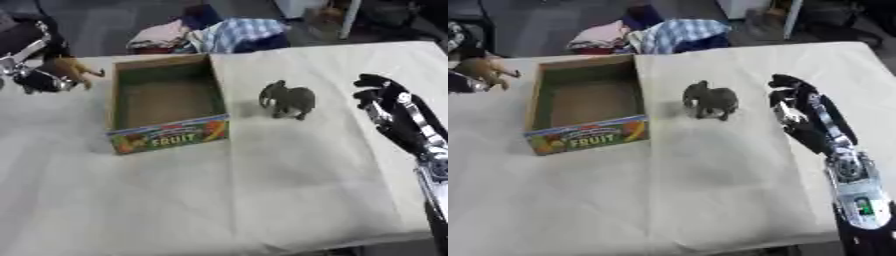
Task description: Pick up objects on the table and place them in the box.
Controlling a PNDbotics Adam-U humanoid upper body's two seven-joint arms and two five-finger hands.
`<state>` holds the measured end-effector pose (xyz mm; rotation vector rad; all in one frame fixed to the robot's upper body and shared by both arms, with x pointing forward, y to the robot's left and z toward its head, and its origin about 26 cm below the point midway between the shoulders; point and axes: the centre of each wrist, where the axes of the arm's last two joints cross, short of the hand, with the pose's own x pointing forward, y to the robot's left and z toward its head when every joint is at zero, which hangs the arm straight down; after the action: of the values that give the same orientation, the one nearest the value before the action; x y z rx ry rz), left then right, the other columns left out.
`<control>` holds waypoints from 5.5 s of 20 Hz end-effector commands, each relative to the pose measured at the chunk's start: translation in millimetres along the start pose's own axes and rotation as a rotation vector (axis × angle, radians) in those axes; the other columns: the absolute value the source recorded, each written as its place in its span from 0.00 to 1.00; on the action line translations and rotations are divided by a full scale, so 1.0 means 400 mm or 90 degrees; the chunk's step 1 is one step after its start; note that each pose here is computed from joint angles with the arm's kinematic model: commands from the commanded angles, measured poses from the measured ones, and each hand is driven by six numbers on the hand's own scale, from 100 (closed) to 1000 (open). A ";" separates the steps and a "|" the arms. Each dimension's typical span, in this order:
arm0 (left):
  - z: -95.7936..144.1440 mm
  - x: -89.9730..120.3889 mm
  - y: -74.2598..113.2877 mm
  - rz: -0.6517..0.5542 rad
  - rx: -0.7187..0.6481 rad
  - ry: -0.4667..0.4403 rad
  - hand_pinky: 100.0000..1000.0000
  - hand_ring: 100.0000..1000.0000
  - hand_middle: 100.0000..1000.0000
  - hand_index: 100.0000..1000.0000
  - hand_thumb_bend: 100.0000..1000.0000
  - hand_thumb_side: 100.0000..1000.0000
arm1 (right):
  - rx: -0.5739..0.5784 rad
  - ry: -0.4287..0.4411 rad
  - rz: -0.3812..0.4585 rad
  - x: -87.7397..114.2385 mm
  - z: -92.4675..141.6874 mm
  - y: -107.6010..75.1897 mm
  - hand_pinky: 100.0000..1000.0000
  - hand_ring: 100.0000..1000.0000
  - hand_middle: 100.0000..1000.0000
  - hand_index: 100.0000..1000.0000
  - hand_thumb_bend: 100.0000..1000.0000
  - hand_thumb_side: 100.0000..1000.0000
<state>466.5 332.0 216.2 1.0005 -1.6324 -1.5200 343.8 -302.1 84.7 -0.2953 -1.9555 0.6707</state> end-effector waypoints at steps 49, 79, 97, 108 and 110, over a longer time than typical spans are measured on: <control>0.276 0.205 -0.116 0.536 0.179 -0.095 0.84 0.53 0.56 0.72 0.21 0.68 | 0.292 0.035 0.286 -0.070 -0.268 -0.185 0.79 0.89 0.88 0.95 0.00 0.68; 0.327 0.241 -0.223 0.662 0.182 -0.008 0.87 0.52 0.56 0.72 0.15 0.81 | 0.369 0.070 0.468 -0.167 -0.274 -0.018 0.64 0.63 0.50 0.69 0.03 0.49; 0.329 0.252 -0.232 0.685 0.177 -0.012 0.87 0.51 0.55 0.72 0.12 0.84 | 0.261 -0.066 0.433 -0.009 -0.418 -0.032 0.54 0.39 0.22 0.41 0.00 0.13; 0.291 0.296 -0.198 0.714 0.181 -0.083 0.87 0.51 0.55 0.71 0.14 0.81 | 0.228 -0.113 0.405 0.122 -0.532 0.061 0.54 0.41 0.23 0.42 0.00 0.11; 0.283 0.306 -0.192 0.720 0.182 -0.097 0.87 0.51 0.55 0.71 0.14 0.81 | 0.232 -0.105 0.397 0.126 -0.537 0.097 0.55 0.41 0.24 0.42 0.00 0.15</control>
<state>315.3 279.2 116.6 -0.0145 -1.9739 -0.5788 503.6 -181.2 157.4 -0.6126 -1.8183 1.4814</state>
